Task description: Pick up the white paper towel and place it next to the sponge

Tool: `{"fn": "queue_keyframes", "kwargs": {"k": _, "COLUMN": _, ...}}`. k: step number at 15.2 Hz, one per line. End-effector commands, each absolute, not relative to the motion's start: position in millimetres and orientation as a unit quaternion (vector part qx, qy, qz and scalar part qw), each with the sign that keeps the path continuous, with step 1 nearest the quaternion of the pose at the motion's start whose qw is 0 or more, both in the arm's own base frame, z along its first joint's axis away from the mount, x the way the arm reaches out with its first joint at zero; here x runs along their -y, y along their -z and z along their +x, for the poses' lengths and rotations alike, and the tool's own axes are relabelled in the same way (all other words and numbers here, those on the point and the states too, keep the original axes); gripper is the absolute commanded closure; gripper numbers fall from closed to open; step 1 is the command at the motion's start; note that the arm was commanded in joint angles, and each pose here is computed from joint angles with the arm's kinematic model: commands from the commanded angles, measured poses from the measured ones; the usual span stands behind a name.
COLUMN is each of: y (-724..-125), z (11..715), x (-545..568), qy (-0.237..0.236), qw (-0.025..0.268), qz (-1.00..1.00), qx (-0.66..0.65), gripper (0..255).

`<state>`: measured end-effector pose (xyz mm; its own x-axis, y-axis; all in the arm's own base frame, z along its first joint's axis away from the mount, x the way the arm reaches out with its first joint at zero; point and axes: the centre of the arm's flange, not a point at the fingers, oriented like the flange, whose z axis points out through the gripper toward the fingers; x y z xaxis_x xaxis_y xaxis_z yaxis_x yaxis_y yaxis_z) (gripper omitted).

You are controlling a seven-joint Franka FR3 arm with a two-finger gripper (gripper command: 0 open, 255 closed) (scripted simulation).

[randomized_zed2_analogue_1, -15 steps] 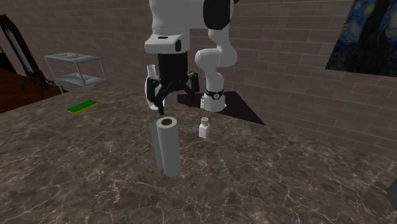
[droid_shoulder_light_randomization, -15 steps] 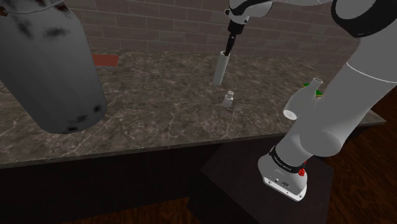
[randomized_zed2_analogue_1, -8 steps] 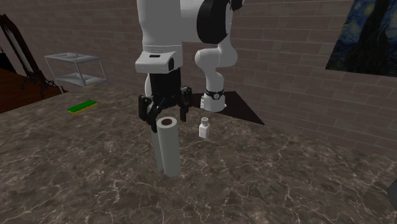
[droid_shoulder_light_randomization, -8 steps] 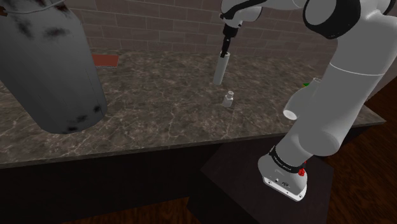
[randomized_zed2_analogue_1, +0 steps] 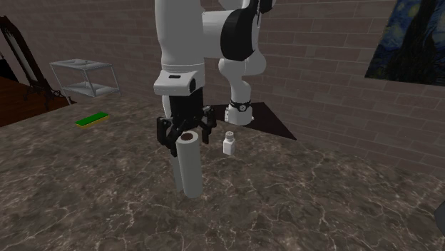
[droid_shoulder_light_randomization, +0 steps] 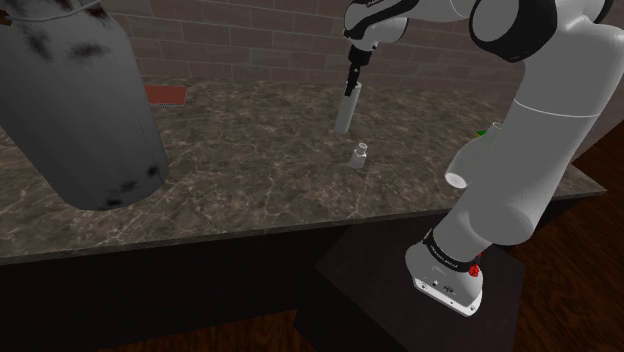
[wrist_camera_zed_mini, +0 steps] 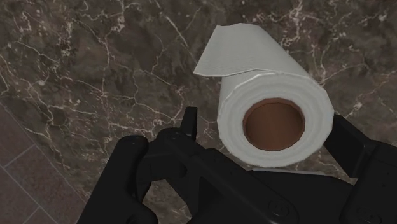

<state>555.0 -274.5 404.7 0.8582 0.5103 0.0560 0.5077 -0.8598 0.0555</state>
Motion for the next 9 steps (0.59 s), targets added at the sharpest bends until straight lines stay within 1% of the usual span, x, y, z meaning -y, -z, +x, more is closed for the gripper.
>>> {"fn": "queue_keyframes", "kwargs": {"k": 1, "y": -404.6, "z": 554.9, "x": 274.6, "qy": -0.034, "qw": 0.019, "qz": 0.964, "qx": -0.264, "gripper": 0}}
{"fn": "queue_keyframes", "kwargs": {"k": 3, "y": -404.6, "z": 554.9, "x": 274.5, "qy": -0.034, "qw": 0.019, "qz": 0.964, "qx": -0.264, "gripper": 0}}
{"fn": "queue_keyframes", "kwargs": {"k": 4, "y": -404.6, "z": 554.9, "x": 274.5, "qy": -0.034, "qw": 0.019, "qz": 0.964, "qx": -0.264, "gripper": 255}}
{"fn": "queue_keyframes", "kwargs": {"k": 9, "y": -404.8, "z": 554.9, "x": 274.4, "qy": -0.034, "qw": 0.019, "qz": 0.964, "qx": -0.264, "gripper": 255}}
